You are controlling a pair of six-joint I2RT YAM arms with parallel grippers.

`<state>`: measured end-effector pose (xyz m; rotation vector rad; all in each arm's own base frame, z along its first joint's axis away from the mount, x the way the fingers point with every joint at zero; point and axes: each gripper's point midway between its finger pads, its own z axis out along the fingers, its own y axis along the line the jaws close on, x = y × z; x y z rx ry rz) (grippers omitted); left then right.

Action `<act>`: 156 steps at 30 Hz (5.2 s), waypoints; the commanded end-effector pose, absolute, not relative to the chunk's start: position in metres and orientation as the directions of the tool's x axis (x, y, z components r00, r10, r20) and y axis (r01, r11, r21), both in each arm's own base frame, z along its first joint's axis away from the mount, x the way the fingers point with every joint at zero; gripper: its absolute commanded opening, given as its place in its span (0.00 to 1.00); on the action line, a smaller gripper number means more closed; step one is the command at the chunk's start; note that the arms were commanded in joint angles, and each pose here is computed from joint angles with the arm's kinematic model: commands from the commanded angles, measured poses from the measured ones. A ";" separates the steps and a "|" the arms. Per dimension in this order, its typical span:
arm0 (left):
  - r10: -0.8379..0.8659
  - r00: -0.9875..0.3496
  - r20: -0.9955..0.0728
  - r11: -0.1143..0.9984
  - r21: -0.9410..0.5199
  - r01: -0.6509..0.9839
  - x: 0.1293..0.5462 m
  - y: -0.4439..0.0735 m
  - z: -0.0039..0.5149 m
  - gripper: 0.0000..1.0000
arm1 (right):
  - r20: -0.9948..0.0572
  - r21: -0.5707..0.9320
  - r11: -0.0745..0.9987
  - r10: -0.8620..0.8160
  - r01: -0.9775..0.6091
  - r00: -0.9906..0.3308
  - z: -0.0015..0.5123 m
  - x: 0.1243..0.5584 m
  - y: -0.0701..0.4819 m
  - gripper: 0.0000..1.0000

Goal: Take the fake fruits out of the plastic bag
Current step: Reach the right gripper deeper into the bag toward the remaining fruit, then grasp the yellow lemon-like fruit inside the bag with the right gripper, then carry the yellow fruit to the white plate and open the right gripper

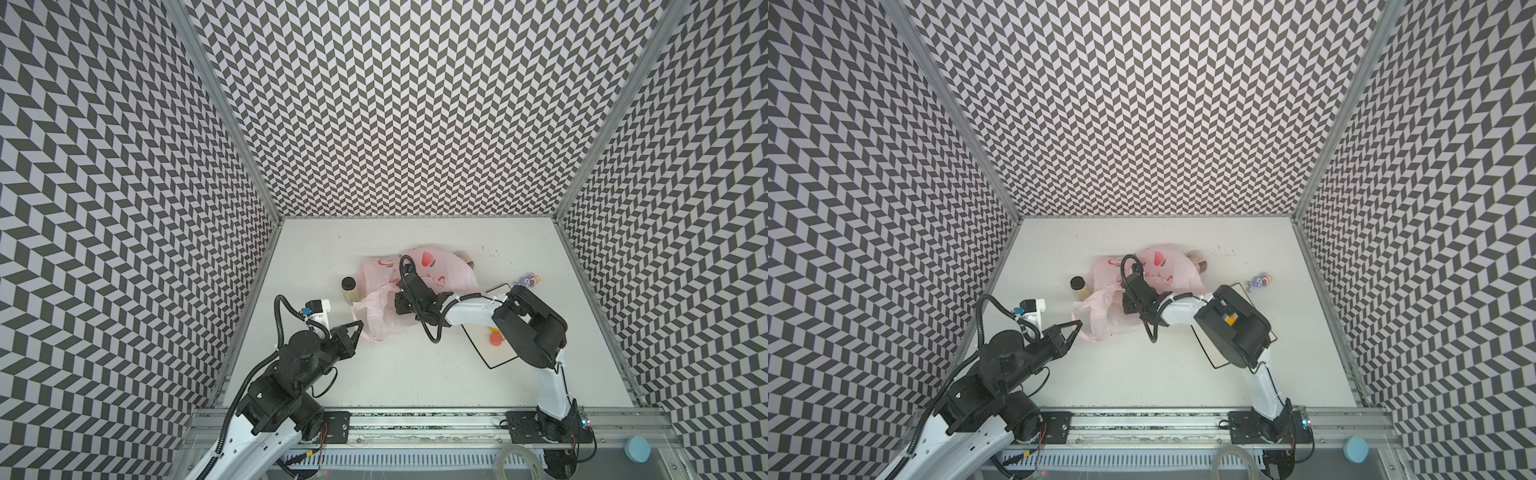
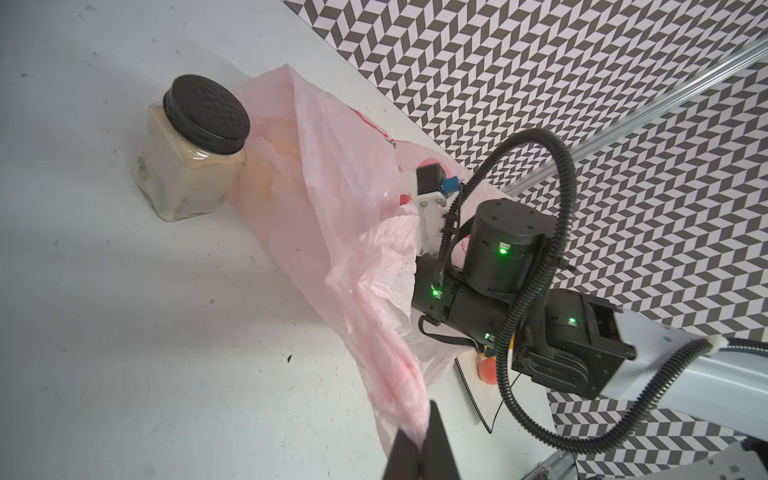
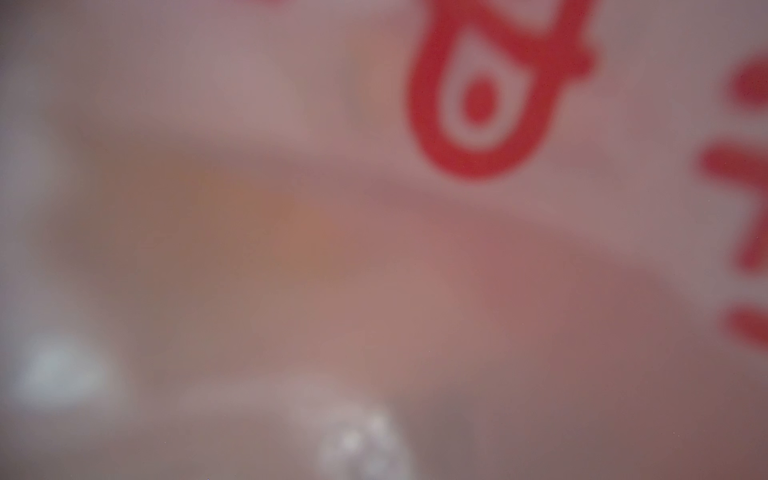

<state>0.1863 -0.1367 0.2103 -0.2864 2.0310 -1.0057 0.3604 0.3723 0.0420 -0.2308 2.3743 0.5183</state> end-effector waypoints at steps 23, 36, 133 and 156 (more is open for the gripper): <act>-0.433 -0.636 -0.638 0.632 -0.718 0.291 0.182 -0.155 0.246 0.00 | -0.922 0.078 0.717 -0.213 -0.693 -0.324 0.088 0.383 0.431 0.72; -0.364 -0.647 -0.670 0.576 -0.708 0.409 0.178 -0.178 0.276 0.00 | -0.911 -0.093 0.679 -0.353 -0.728 -0.213 0.073 0.402 0.450 0.73; -0.526 -0.546 -0.652 0.524 -0.754 0.396 0.198 -0.170 0.266 0.00 | -0.464 0.630 0.597 0.802 0.496 -0.376 0.074 0.257 0.019 0.21; -0.517 -0.539 -0.665 0.530 -0.743 0.408 0.199 -0.171 0.274 0.00 | -0.478 0.628 0.621 0.783 0.468 -0.398 0.076 0.254 0.017 0.71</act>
